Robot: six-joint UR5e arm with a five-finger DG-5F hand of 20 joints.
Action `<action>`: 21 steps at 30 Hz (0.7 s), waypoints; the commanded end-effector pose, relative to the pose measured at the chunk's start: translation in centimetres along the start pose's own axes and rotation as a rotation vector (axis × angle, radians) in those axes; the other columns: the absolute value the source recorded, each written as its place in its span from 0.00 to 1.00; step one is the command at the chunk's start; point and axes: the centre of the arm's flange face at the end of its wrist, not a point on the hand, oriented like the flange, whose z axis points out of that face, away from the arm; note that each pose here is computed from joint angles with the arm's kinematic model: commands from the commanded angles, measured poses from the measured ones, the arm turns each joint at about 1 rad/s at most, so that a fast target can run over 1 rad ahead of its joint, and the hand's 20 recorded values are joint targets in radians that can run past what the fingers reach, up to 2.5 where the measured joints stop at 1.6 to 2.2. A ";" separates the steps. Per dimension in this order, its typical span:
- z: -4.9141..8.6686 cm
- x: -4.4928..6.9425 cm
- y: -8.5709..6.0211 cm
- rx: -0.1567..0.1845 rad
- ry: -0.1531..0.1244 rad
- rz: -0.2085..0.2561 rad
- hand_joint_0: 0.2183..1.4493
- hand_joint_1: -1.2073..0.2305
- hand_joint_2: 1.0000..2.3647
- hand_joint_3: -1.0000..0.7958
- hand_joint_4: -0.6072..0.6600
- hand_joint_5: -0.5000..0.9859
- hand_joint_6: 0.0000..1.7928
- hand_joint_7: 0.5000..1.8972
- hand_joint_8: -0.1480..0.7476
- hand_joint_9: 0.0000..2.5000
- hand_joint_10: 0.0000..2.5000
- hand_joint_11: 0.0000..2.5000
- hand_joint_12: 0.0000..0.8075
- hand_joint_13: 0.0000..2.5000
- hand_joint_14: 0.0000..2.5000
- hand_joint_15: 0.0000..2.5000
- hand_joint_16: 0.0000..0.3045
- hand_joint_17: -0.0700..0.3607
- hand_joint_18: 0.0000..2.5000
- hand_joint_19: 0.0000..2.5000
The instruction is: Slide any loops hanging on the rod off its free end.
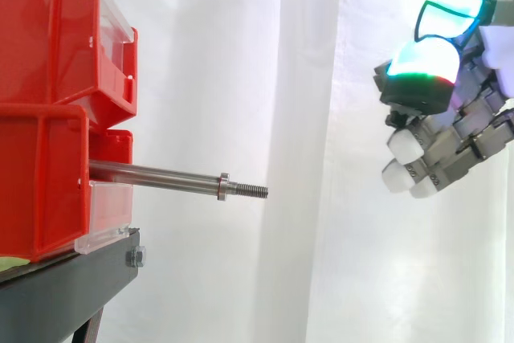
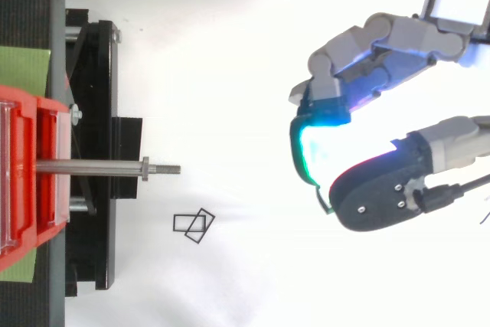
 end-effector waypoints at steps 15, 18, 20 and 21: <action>-1.1 1.1 -6.0 -0.076 -0.001 0.004 0.35 0.47 0.00 0.31 0.55 0.19 0.49 0.50 0.45 0.33 0.00 0.05 0.26 0.22 0.00 0.00 0.11 0.34 0.14 0.01; -1.0 1.1 -5.9 -0.087 -0.004 0.005 0.35 0.47 0.00 0.31 0.55 0.19 0.49 0.50 0.44 0.32 0.00 0.03 0.26 0.22 0.00 0.00 0.11 0.34 0.14 0.01; -0.8 1.1 -5.7 -0.104 -0.008 0.011 0.35 0.47 0.00 0.31 0.55 0.19 0.49 0.50 0.45 0.33 0.00 0.03 0.26 0.22 0.00 0.00 0.11 0.34 0.14 0.02; -0.7 1.2 -5.5 -0.121 -0.011 0.016 0.35 0.47 0.00 0.31 0.55 0.19 0.49 0.51 0.45 0.33 0.00 0.04 0.26 0.22 0.00 0.00 0.11 0.34 0.15 0.02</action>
